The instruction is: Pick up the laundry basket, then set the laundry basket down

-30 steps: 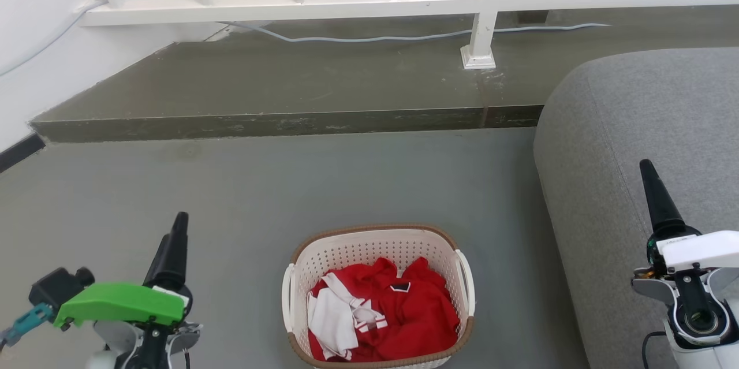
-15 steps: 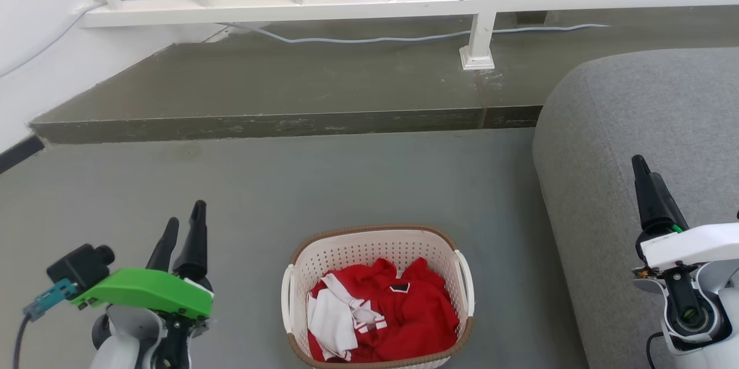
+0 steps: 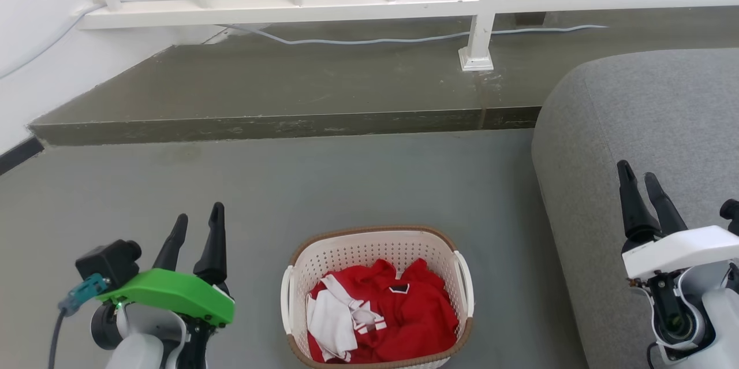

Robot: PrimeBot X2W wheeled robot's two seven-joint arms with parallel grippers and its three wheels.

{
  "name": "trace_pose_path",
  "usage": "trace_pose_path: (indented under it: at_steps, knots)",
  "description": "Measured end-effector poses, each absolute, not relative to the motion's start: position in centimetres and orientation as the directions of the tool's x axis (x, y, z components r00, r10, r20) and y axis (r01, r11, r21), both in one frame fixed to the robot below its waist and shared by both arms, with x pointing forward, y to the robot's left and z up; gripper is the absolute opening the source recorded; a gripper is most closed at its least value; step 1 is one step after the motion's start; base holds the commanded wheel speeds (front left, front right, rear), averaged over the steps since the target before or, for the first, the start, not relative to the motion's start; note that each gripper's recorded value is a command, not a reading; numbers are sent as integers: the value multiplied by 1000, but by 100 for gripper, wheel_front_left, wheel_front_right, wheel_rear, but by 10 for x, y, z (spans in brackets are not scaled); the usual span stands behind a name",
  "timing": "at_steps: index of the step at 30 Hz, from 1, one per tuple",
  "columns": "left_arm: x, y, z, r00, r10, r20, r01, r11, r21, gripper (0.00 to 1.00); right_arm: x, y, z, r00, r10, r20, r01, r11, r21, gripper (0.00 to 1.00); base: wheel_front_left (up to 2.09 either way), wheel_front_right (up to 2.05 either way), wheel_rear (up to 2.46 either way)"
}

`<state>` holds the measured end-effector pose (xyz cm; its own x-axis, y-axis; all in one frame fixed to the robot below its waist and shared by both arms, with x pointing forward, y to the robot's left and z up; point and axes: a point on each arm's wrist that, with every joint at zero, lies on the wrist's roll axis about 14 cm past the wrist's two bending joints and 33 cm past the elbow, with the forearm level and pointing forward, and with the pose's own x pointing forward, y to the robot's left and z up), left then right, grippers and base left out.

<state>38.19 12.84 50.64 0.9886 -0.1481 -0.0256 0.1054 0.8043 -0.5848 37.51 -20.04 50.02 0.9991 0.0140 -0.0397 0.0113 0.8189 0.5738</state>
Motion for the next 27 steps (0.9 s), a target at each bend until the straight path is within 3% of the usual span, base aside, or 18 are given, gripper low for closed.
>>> trace_pose_path:
  at_steps: [27]
  knots:
    - [375,115,494,987,-157,-26,144,950,-278,100,359,-177,484,994,102,-43,-88,965,246,100,0,0,0]
